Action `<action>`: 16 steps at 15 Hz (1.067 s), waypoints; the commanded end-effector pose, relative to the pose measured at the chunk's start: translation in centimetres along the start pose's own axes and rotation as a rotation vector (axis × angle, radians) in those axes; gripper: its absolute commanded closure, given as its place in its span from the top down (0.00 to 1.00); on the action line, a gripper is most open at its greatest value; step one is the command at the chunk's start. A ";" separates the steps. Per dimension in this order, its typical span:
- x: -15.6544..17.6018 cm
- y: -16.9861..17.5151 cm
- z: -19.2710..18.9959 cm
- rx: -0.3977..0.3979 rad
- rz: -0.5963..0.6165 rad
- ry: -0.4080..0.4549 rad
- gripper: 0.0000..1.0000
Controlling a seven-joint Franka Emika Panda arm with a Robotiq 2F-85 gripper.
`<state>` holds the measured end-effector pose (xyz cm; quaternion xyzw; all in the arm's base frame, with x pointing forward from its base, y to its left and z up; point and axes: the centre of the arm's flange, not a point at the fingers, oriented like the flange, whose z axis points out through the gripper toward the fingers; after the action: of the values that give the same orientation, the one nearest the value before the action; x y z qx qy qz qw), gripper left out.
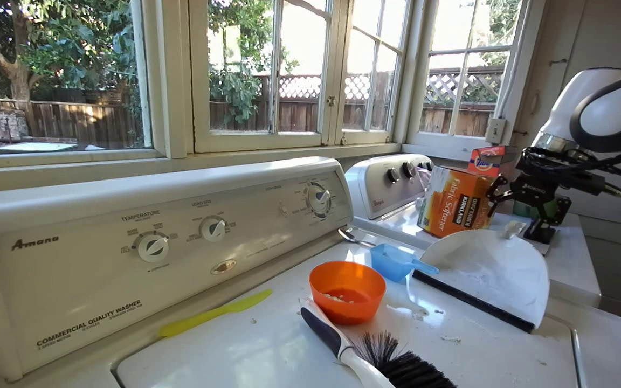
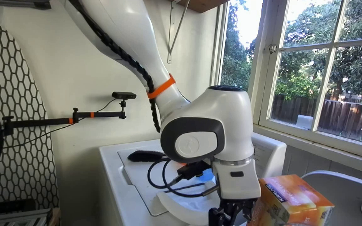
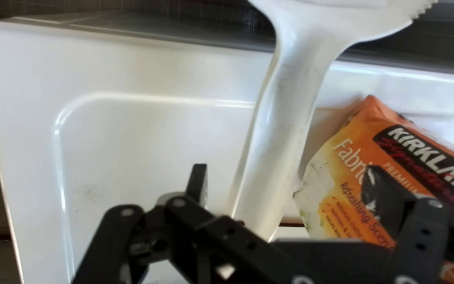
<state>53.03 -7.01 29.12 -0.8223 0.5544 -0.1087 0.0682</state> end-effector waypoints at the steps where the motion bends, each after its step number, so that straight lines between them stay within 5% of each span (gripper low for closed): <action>1: 0.7 -1.2 1.3 -0.005 0.002 -0.031 1.00; 4: 0.8 -1.7 1.5 -0.008 -0.015 -0.039 0.99; 5: 0.8 -1.8 1.6 -0.009 -0.020 -0.040 0.82; 13: 0.1 -2.5 1.4 -0.021 -0.061 -0.067 0.20; 16: -0.6 -3.0 1.1 -0.038 -0.075 -0.084 0.10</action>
<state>55.40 -5.94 28.59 -0.8424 0.5267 -0.0884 0.0717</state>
